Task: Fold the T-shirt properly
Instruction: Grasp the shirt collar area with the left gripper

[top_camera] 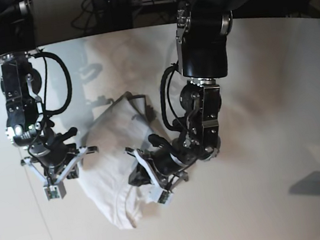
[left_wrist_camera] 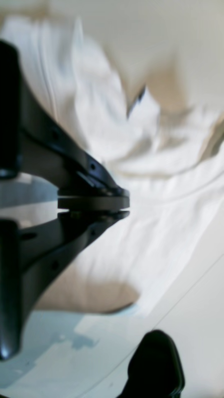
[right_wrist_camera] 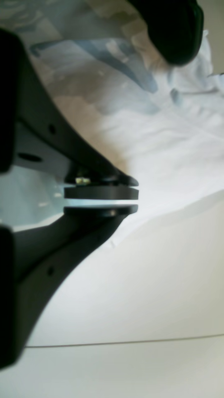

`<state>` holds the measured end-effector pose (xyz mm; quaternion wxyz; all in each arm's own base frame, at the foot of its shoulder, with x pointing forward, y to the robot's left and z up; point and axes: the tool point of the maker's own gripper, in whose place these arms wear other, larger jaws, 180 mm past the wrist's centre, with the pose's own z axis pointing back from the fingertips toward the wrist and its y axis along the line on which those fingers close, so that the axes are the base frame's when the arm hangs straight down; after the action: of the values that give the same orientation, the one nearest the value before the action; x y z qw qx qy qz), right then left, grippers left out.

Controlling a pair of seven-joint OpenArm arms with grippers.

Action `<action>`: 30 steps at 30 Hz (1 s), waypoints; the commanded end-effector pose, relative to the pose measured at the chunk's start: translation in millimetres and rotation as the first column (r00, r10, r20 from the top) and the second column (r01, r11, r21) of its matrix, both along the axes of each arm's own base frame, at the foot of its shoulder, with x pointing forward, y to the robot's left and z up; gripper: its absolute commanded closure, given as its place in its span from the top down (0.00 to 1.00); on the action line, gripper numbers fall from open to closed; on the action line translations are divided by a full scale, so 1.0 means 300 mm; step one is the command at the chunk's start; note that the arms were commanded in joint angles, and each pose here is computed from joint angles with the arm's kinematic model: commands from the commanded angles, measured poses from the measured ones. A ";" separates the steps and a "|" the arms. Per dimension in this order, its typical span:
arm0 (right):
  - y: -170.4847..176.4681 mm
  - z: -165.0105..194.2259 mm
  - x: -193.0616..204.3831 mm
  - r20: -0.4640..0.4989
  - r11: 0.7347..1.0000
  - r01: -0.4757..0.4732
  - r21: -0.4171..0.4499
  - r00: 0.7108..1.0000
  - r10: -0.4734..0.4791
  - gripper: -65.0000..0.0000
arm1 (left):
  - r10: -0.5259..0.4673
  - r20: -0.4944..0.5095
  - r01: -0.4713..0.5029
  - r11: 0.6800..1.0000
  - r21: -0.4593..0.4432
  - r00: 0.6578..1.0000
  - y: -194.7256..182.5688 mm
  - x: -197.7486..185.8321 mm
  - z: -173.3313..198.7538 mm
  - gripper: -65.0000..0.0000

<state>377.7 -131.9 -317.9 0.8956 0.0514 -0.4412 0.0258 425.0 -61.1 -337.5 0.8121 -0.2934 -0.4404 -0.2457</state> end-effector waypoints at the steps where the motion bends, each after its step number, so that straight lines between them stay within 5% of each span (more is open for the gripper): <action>1: -0.002 0.064 0.037 0.066 1.000 -0.001 0.001 0.998 0.001 0.03 | 0.009 0.023 -0.008 1.000 -0.030 1.000 -0.005 0.032 0.033 0.00; 7: 0.006 0.023 0.046 0.061 1.000 0.012 0.025 0.998 -0.013 0.03 | 0.044 -0.052 -0.045 0.999 -0.008 0.998 0.072 0.020 -0.095 0.00; 30: -0.088 -0.216 0.025 -0.028 0.998 0.066 -0.010 0.997 -0.066 0.03 | 0.087 -0.048 -0.084 0.994 0.069 0.995 0.224 0.039 -0.131 0.00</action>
<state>377.3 -148.1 -393.6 0.9091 0.0470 -0.4140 -0.0055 421.0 6.3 -397.8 0.8558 -0.2513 -0.3957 -0.2188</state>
